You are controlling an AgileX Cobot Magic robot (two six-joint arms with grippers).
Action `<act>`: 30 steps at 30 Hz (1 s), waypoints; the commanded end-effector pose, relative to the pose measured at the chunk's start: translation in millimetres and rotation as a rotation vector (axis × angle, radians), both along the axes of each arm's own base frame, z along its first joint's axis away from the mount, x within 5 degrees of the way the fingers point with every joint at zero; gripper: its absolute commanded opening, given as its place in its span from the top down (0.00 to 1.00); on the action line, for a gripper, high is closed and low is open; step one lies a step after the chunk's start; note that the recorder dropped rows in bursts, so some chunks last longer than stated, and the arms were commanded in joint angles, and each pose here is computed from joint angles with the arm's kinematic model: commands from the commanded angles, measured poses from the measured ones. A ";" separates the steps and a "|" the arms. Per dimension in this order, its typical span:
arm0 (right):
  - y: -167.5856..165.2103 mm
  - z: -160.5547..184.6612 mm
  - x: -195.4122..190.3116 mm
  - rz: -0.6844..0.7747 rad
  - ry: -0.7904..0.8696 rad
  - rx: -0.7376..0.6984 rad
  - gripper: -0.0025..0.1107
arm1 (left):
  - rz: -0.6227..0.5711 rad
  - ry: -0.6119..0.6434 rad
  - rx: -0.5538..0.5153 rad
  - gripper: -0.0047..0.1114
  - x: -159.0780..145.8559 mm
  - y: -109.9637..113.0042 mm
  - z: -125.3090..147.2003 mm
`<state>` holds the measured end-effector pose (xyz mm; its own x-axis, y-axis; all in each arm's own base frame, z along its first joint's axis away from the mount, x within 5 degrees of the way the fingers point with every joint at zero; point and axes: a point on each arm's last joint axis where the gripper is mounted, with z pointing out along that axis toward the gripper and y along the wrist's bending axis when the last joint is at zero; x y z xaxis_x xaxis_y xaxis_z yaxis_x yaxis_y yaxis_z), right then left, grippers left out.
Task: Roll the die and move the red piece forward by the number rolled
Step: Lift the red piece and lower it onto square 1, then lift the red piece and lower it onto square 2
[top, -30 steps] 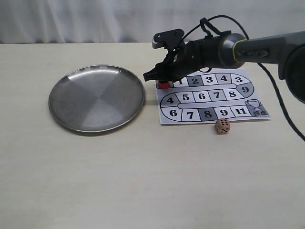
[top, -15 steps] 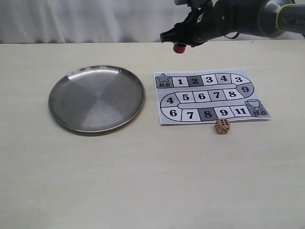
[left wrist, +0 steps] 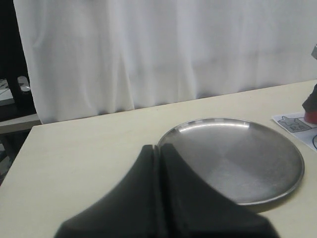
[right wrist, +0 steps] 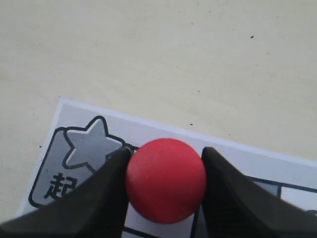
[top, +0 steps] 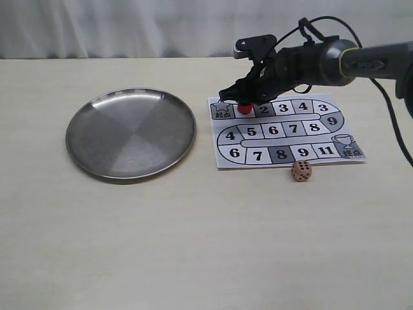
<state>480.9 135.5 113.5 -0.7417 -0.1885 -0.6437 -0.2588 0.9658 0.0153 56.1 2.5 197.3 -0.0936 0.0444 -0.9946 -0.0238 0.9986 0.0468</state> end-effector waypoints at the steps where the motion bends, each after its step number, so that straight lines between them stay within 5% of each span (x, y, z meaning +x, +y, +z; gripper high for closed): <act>1: -3.2 -11.3 -2.5 0.004 0.048 -0.023 0.94 | -0.004 -0.008 -0.001 0.96 0.1 -0.2 0.3; 9: -3.2 -6.1 -2.7 0.004 0.043 -0.022 0.94 | -0.004 -0.008 -0.001 0.96 0.1 -0.2 0.3; 23: -14.9 111.5 -14.3 0.008 -0.154 -0.011 0.94 | -0.004 -0.008 -0.001 0.96 0.1 -0.2 0.3; 30: -29.9 115.8 -11.6 -0.024 -0.163 -0.011 0.94 | -0.004 -0.008 -0.001 0.96 0.1 -0.2 0.3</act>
